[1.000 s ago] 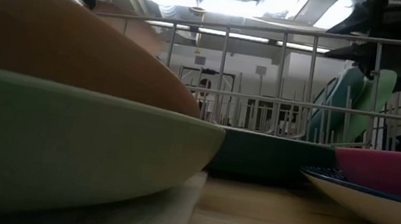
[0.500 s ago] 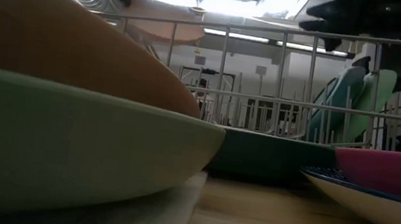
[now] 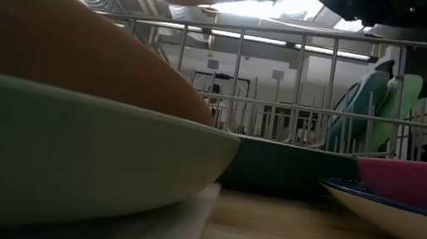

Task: Sort dishes
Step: Put the light orange plate in the dish rack

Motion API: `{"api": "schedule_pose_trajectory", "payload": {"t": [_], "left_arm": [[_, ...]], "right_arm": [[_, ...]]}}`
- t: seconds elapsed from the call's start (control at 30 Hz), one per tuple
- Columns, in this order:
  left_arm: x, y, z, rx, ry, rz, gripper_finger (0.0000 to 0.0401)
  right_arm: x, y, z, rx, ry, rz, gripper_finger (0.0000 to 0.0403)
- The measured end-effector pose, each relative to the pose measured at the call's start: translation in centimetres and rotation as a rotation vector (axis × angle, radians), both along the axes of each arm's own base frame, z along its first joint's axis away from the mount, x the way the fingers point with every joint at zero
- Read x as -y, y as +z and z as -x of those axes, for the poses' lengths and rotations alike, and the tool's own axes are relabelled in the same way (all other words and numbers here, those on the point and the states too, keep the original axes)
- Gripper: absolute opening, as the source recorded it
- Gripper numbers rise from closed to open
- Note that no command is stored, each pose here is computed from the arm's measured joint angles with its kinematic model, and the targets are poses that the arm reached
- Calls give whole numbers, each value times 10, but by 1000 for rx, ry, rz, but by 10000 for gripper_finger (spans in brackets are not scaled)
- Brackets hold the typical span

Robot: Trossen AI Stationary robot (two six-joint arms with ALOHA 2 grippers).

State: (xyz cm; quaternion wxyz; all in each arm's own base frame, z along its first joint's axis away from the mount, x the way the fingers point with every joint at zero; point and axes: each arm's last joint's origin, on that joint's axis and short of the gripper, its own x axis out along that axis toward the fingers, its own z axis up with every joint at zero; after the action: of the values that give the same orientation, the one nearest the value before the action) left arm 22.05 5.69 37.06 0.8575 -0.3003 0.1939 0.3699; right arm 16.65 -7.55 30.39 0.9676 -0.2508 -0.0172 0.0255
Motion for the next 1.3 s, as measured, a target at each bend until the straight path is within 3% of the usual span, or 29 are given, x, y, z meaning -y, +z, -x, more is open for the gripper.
{"api": "schedule_pose_trajectory", "payload": {"t": [0.17,0.33,0.53,0.9,1.3], "left_arm": [[4,-4,0,29,-51,173,1],[9,-10,4,5,-60,351,0],[13,-19,11,-60,-31,528,0],[20,-45,-12,-222,-72,739,0],[22,-62,-30,-296,-143,845,0]], "right_arm": [[-16,-1,-8,17,94,196,200],[-36,-5,-19,28,192,309,200],[-55,-15,-38,9,197,431,200],[-72,-30,-80,21,235,459,200],[-99,-30,-125,-338,406,348,200]]}}
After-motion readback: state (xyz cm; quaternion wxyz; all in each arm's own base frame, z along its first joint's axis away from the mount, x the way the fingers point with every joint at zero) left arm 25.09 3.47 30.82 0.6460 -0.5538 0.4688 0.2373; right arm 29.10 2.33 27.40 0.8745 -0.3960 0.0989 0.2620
